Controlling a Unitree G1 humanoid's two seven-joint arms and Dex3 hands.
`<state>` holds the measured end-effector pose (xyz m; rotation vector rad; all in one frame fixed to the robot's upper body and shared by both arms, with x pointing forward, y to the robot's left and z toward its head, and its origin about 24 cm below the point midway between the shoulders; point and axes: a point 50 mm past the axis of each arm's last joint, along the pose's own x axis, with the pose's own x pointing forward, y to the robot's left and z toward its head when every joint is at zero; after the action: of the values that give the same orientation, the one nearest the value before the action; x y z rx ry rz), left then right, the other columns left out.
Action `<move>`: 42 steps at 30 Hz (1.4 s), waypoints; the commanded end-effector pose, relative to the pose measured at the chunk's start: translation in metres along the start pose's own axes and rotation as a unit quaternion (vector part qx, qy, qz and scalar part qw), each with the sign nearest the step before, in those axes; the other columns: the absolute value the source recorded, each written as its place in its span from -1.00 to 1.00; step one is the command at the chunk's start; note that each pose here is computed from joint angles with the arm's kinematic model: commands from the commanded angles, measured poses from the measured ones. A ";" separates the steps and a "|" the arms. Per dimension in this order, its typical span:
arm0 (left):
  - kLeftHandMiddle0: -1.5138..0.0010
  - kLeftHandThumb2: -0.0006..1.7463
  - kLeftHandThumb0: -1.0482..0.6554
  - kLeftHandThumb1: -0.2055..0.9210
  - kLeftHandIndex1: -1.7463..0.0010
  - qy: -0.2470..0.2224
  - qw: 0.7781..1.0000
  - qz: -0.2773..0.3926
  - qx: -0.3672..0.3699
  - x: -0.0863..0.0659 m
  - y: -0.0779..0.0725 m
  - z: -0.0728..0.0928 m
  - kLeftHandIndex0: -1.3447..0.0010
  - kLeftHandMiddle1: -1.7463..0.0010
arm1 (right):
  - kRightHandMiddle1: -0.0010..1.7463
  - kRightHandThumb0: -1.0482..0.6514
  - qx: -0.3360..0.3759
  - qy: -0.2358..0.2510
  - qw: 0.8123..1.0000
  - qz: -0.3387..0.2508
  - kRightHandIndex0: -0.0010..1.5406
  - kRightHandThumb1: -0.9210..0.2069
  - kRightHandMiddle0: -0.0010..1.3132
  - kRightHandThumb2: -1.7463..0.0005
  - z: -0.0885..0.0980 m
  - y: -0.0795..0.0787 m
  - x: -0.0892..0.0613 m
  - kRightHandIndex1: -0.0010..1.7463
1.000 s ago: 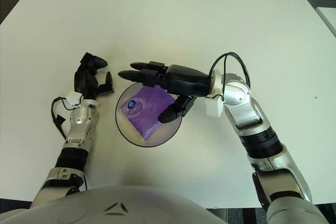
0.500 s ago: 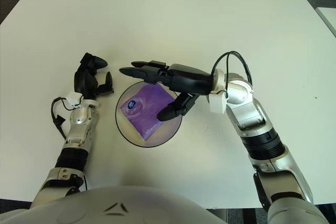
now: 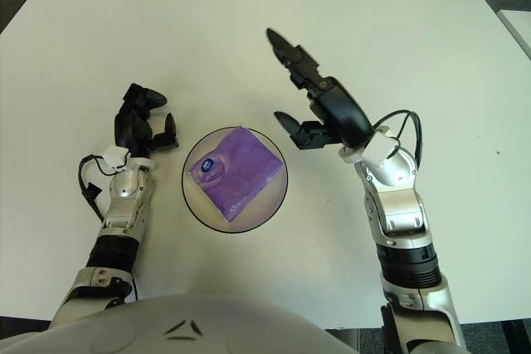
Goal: Put the tissue paper into the plate.
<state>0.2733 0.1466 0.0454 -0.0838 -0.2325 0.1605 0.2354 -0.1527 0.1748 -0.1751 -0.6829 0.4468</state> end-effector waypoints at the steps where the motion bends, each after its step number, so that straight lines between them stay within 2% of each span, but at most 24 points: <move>1: -0.07 0.80 0.22 -0.46 -1.00 0.121 0.992 0.005 0.019 -0.044 0.009 -0.045 0.22 -0.94 | 0.09 -0.53 0.031 -0.019 0.996 -0.087 -0.98 -0.87 -1.00 -0.15 -0.004 0.008 -0.010 0.06; 4: -0.07 0.81 0.22 -0.47 -1.00 0.121 0.992 0.005 0.018 -0.044 0.009 -0.045 0.21 -0.96 | 0.43 -0.44 0.036 -0.020 0.988 -0.146 -0.93 -0.78 -1.00 -0.29 -0.009 0.009 -0.017 0.27; 7: -0.07 0.83 0.22 -0.49 -1.00 0.119 0.993 0.004 0.016 -0.044 0.009 -0.045 0.20 -0.97 | 0.65 -0.38 0.050 0.005 0.972 -0.232 -0.86 -0.72 -1.00 -0.39 -0.016 0.009 -0.028 0.37; 9: -0.08 0.83 0.22 -0.50 -1.00 0.118 0.993 0.004 0.015 -0.044 0.008 -0.045 0.19 -0.97 | 0.73 -0.35 0.053 0.015 0.963 -0.264 -0.82 -0.69 -0.99 -0.44 -0.018 0.010 -0.031 0.41; 13: -0.08 0.84 0.22 -0.51 -1.00 0.118 0.993 0.006 0.013 -0.044 0.007 -0.044 0.19 -0.97 | 0.82 -0.30 0.056 0.029 0.949 -0.308 -0.75 -0.63 -0.87 -0.51 -0.019 0.012 -0.033 0.48; 21: -0.10 0.83 0.22 -0.51 -1.00 0.123 0.992 0.006 0.017 -0.045 0.005 -0.044 0.20 -0.95 | 0.87 -0.26 0.068 0.041 0.939 -0.335 -0.67 -0.48 -0.62 -0.59 -0.021 0.016 -0.035 0.51; 22: -0.10 0.83 0.22 -0.51 -1.00 0.124 0.992 0.007 0.018 -0.045 0.005 -0.045 0.20 -0.96 | 0.92 -0.24 0.071 0.044 0.938 -0.338 -0.65 -0.51 -0.58 -0.38 -0.022 0.017 -0.036 0.50; 25: -0.10 0.84 0.22 -0.51 -1.00 0.125 0.992 0.006 0.018 -0.044 0.004 -0.045 0.20 -0.96 | 0.97 -0.22 0.075 0.054 0.933 -0.347 -0.60 -0.57 -0.53 -0.10 -0.033 0.011 -0.041 0.46; 34: -0.08 0.83 0.22 -0.50 -1.00 0.124 0.992 0.002 0.016 -0.044 0.003 -0.045 0.20 -0.97 | 1.00 -0.20 0.085 0.063 0.925 -0.365 -0.55 -0.73 -0.58 0.14 -0.046 0.009 -0.045 0.44; 42: -0.08 0.84 0.22 -0.50 -1.00 0.123 0.992 0.000 0.015 -0.044 0.004 -0.045 0.19 -0.98 | 1.00 -0.19 0.100 0.103 0.910 -0.390 -0.51 -0.85 -0.64 0.26 -0.059 0.017 -0.052 0.44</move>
<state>0.2691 0.1393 0.0437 -0.0870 -0.2210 0.1394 0.2332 -0.1657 0.1032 0.2096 -0.4803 -0.2405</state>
